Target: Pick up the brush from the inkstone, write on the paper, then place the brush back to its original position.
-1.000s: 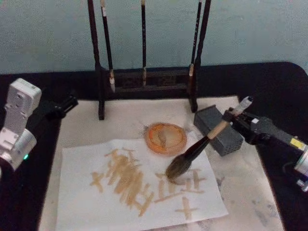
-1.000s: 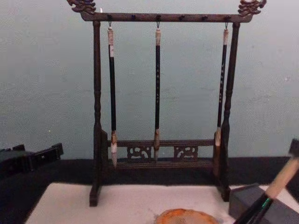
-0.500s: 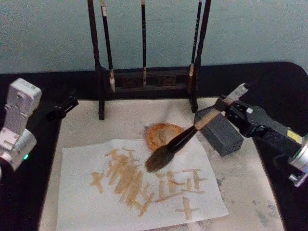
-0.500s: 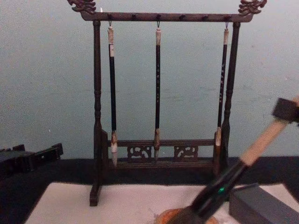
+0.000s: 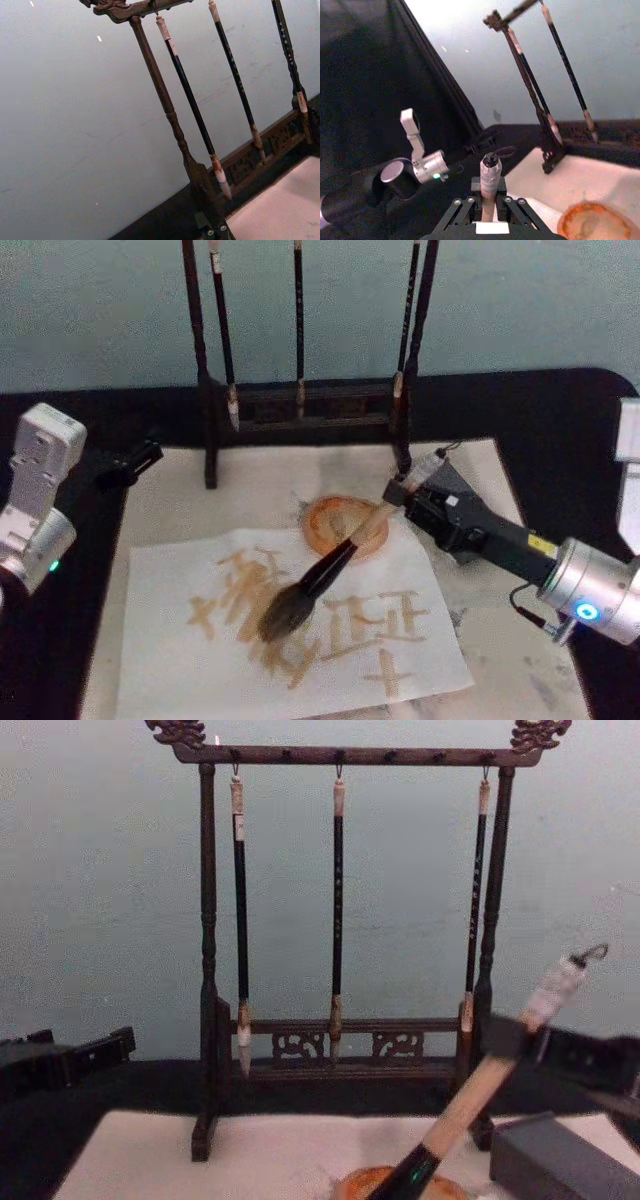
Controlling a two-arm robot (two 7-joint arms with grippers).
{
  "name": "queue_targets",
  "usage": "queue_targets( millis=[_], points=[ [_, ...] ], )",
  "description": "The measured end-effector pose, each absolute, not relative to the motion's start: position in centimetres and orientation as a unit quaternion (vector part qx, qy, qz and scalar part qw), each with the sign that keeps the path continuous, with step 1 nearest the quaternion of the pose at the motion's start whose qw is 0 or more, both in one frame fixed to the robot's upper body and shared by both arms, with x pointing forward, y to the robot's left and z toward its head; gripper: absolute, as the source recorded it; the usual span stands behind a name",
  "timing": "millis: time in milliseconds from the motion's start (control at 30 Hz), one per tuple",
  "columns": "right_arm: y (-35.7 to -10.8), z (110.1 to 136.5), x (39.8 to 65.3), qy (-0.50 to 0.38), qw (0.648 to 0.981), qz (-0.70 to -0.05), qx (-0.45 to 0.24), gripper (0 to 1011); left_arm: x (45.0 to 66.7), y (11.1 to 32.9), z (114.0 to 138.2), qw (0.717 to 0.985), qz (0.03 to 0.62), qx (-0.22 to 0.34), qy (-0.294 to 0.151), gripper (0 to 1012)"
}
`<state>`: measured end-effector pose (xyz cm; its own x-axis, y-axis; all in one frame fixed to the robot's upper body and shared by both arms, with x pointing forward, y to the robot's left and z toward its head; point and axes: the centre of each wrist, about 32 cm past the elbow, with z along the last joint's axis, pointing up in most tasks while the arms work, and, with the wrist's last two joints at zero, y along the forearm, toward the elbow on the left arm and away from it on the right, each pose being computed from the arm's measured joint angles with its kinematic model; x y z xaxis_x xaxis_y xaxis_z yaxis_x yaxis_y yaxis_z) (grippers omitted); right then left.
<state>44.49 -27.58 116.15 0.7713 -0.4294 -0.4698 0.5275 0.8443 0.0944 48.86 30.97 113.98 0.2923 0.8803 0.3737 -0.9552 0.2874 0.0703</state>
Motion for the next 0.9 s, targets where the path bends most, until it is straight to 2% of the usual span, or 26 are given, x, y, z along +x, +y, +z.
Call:
queue_targets(
  millis=[333,900],
  points=[
    [-28.3,114.5,44.9,0.244,0.924,-0.275,0.104,163,48.9,31.0,114.0,0.791,0.580,0.141,-0.132,1000],
    [-33.3,114.4,43.9,0.235,0.906,-0.331,0.120,163,48.9,31.0,114.0,0.791,0.580,0.141,-0.132,1002]
  ],
)
